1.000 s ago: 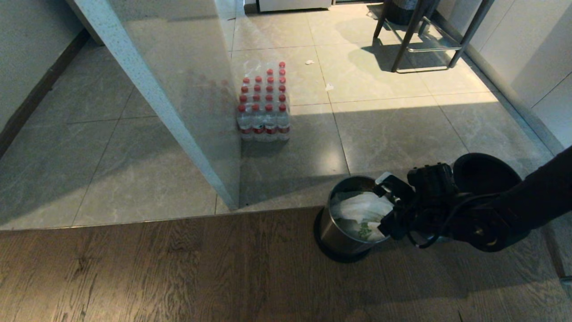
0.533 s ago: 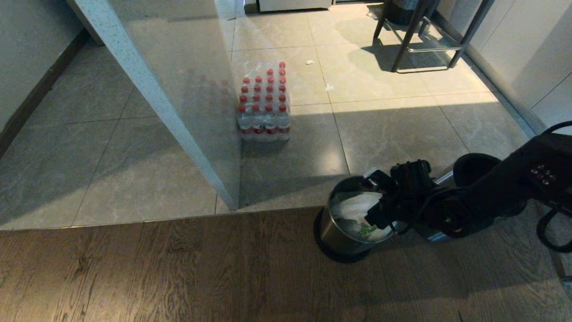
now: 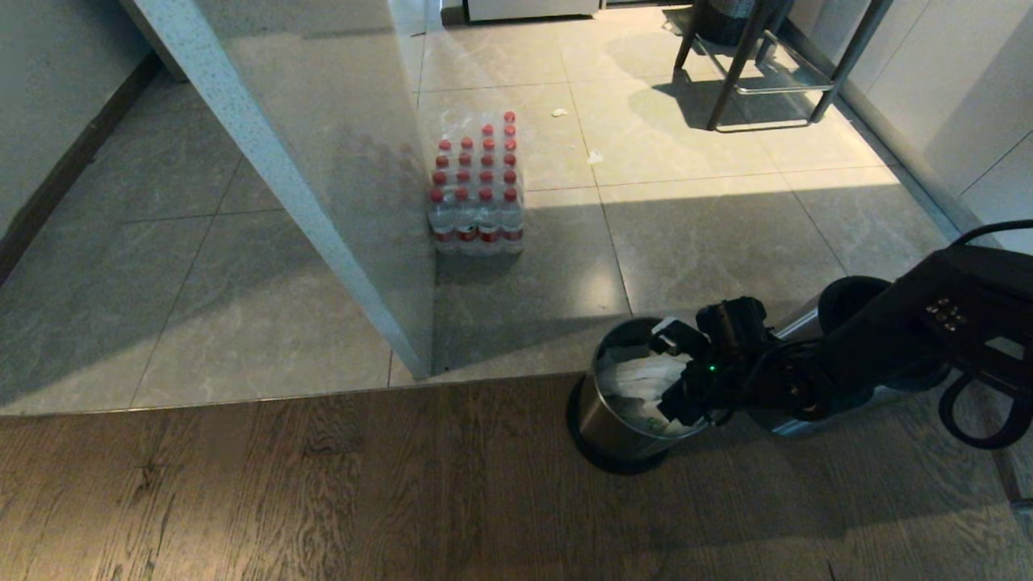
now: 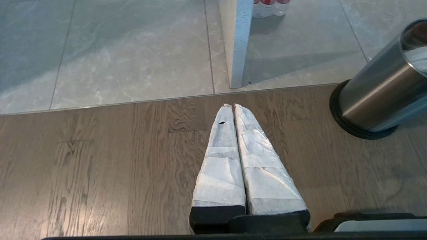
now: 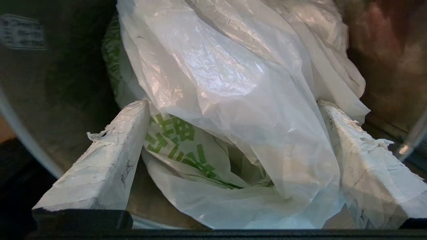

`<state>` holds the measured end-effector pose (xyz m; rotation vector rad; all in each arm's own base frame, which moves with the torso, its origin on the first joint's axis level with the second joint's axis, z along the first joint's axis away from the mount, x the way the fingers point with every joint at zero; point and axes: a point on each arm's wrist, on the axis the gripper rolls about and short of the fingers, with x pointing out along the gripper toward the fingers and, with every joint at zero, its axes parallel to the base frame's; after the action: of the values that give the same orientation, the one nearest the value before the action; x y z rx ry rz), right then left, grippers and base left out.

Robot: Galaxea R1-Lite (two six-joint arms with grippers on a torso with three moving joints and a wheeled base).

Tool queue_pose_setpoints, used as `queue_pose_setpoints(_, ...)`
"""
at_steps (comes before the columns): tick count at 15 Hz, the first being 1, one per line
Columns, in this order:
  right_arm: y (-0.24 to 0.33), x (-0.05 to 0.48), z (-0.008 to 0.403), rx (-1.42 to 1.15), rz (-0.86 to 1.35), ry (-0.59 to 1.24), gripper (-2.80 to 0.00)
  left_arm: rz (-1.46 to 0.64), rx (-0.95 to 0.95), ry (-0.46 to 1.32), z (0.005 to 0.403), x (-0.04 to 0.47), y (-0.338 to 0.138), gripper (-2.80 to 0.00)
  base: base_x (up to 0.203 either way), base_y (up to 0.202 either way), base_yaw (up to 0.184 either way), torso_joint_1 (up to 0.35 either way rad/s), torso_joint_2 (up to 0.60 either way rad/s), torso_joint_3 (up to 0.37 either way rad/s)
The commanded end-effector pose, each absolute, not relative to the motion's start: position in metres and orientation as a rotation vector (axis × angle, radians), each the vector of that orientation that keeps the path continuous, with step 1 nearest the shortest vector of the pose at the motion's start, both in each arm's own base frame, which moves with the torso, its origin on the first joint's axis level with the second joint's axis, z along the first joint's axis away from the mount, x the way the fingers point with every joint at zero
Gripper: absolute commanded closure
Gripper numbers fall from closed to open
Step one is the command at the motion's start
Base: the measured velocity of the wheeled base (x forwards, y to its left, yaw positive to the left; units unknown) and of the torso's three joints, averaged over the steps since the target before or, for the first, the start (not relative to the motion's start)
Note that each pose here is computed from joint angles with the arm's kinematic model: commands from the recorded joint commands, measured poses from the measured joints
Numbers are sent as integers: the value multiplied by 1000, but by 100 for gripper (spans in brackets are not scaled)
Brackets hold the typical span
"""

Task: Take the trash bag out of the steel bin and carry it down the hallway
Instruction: Pick up the trash bag

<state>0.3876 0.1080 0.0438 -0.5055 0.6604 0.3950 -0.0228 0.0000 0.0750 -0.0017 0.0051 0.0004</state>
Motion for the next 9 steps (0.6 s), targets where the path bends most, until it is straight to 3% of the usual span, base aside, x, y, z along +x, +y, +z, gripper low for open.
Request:
queue_pose_setpoints(1,109,394,50,-506,385,620,-280,2,-2,5,75,-23,0,0,0,0,0,0,0,0)
queue_pose_setpoints(9,112,405,21,-516,388,634,-280,0,-2,5,75,-23,0,0,0,0,0,0,0,0)
